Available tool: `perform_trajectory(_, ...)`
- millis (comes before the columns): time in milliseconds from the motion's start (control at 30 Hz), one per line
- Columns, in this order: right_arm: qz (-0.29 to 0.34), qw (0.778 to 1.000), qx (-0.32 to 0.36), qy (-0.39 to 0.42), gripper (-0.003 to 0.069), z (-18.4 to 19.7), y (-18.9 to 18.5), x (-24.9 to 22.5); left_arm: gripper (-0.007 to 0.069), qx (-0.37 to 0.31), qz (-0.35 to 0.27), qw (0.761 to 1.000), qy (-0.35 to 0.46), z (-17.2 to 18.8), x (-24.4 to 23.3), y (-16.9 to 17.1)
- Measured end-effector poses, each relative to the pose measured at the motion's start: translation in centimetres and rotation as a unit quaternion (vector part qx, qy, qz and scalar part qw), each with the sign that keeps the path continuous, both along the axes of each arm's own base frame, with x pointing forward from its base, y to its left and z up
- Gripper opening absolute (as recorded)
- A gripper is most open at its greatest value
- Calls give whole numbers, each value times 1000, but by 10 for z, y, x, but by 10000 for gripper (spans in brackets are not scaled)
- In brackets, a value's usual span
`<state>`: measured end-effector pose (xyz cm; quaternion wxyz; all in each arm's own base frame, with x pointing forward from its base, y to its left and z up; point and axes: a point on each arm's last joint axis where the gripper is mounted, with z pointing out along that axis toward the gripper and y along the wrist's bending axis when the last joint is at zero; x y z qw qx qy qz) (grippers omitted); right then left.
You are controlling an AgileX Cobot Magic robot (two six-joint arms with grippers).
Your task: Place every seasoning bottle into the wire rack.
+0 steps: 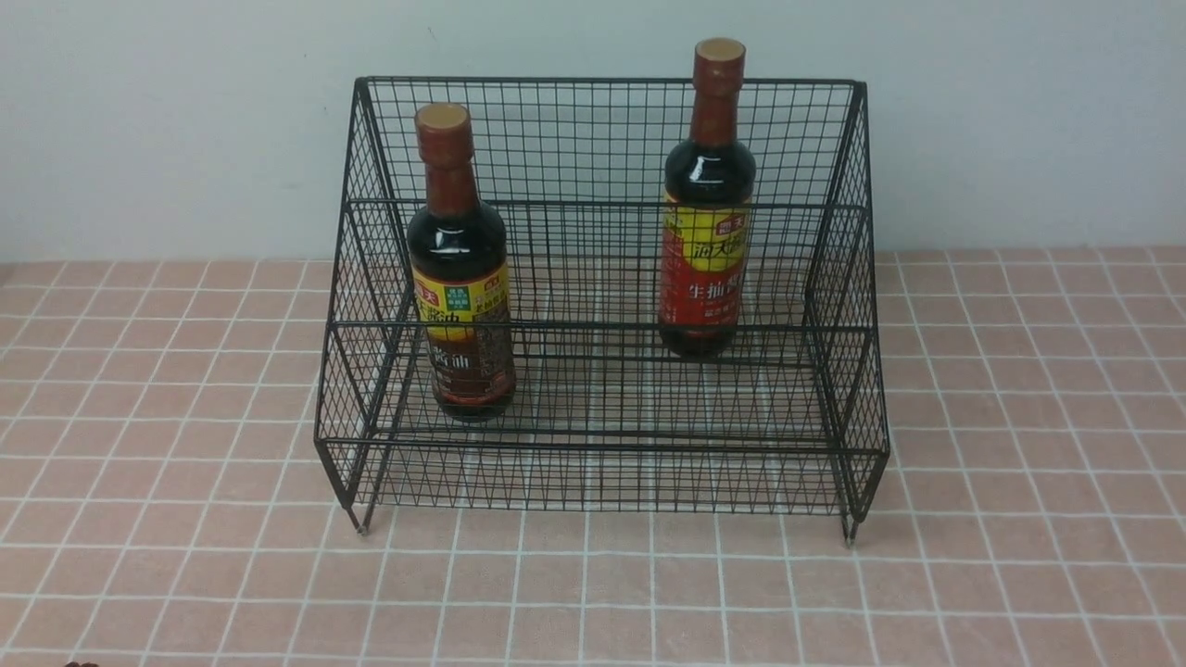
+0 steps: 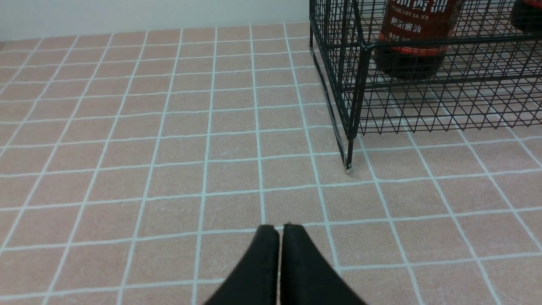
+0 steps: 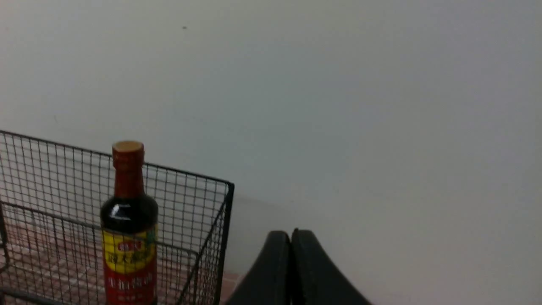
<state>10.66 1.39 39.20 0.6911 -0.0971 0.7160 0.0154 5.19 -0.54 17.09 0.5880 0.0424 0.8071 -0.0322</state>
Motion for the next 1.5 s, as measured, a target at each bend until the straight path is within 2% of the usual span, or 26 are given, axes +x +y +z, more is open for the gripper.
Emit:
perform_trajectory(133, -18, 1000, 0, 5, -11, -43, -3, -22, -7, 0, 0, 1000, 0, 0, 0, 0)
perform_trajectory(167, -19, 1000, -1, 13, -11, -71, -3, -33, -7, 0, 0, 1000, 0, 0, 0, 0)
perform_trajectory(300, -18, 999, -2, 35, -11, -116, -4, -43, -7, 0, 0, 1000, 0, 0, 0, 0)
perform_trajectory(567, -28, 997, 33, 62, -11, -171, -5, -48, -7, 0, 0, 1000, 0, 0, 0, 0)
perform_trajectory(733, -58, 995, 27, 75, -11, -201, -10, -51, -7, 0, 0, 1000, 0, 0, 0, 0)
perform_trajectory(933, -73, 992, 64, 81, -11, -210, -12, -52, -7, 0, 0, 1000, 0, 0, 0, 0)
perform_trajectory(1500, -74, 991, 71, 81, -11, -210, -12, -52, -7, 0, 0, 1000, 0, 0, 0, 0)
